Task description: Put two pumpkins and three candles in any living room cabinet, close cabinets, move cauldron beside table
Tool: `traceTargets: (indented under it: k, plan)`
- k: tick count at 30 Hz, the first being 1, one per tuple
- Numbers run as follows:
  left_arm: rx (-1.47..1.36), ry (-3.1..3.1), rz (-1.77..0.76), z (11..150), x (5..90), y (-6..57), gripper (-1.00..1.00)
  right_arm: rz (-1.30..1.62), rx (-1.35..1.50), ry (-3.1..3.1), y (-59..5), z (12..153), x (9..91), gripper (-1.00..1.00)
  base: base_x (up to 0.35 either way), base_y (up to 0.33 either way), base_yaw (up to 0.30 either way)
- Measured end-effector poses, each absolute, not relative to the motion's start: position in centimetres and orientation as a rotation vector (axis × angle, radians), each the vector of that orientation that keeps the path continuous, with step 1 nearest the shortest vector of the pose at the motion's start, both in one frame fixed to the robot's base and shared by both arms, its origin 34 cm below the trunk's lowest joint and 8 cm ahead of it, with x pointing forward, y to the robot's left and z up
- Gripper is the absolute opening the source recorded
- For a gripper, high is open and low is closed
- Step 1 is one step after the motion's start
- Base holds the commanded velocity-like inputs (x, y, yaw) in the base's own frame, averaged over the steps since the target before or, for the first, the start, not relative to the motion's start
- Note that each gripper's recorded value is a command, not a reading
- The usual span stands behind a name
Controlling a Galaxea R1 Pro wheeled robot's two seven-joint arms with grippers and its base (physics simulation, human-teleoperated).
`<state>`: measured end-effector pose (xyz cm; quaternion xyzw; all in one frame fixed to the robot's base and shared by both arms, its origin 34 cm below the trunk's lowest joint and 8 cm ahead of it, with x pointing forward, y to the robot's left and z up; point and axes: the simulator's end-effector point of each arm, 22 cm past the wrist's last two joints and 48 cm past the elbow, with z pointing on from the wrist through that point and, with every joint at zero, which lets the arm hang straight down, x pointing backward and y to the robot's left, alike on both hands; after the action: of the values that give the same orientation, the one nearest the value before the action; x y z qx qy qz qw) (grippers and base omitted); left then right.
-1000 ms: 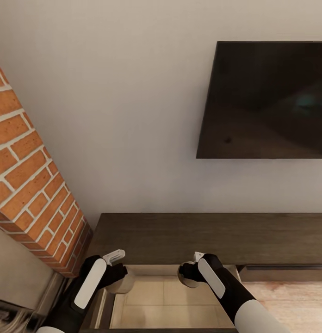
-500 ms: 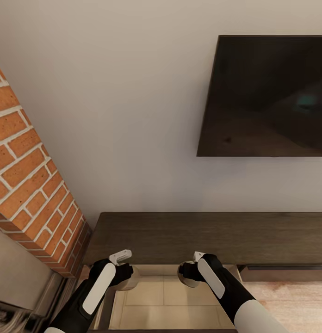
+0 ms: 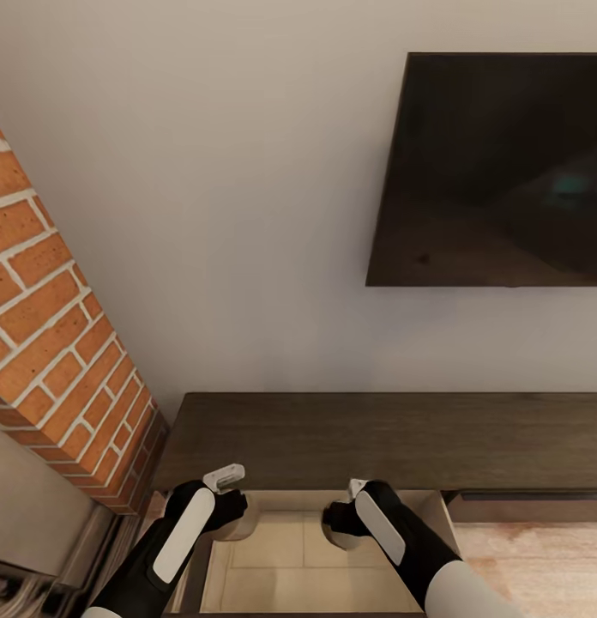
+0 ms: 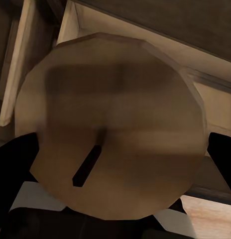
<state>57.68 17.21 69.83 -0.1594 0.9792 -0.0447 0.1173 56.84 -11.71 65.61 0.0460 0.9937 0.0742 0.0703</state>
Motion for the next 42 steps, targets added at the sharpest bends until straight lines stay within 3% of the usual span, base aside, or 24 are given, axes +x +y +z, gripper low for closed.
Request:
traceTargets:
  k: [42]
  plan:
    - [-0.537,2.961,-0.037,58.2,52.6,15.5,-1.00,0.214,0.036,2.925,-9.1,59.1,57.0,-1.00,0.000,0.000,0.000]
